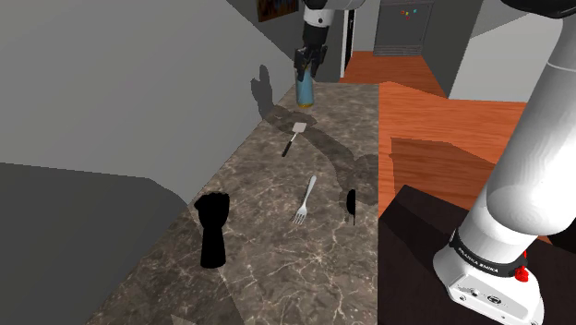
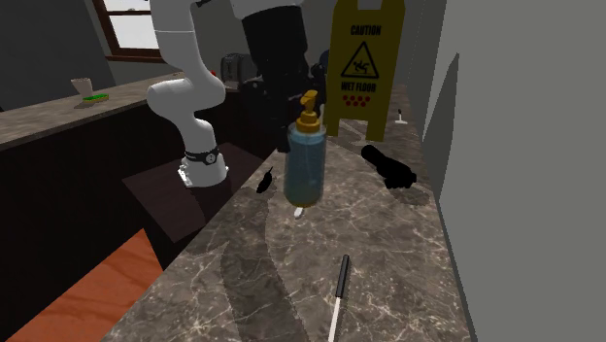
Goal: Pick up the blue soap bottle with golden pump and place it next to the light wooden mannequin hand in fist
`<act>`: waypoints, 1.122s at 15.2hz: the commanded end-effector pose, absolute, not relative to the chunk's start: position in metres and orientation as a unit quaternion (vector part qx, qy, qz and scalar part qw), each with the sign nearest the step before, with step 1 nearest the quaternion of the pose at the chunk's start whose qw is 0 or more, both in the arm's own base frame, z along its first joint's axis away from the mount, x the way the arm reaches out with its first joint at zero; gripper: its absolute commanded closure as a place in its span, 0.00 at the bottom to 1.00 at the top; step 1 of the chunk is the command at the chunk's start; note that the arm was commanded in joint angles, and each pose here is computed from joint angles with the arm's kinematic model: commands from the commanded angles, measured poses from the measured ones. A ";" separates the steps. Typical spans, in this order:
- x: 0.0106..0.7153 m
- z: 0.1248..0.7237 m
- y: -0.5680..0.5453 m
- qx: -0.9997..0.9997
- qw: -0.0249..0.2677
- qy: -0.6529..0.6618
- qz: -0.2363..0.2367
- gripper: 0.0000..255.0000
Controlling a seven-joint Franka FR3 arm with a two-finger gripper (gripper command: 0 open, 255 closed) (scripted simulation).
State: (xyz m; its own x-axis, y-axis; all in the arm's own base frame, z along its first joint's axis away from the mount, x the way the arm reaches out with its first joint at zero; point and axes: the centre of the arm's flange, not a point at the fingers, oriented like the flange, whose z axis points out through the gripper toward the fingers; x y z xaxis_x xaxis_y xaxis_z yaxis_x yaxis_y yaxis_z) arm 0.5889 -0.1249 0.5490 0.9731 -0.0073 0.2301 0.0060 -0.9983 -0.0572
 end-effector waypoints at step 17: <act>0.576 0.574 -0.008 -0.993 0.029 0.000 -0.116 1.00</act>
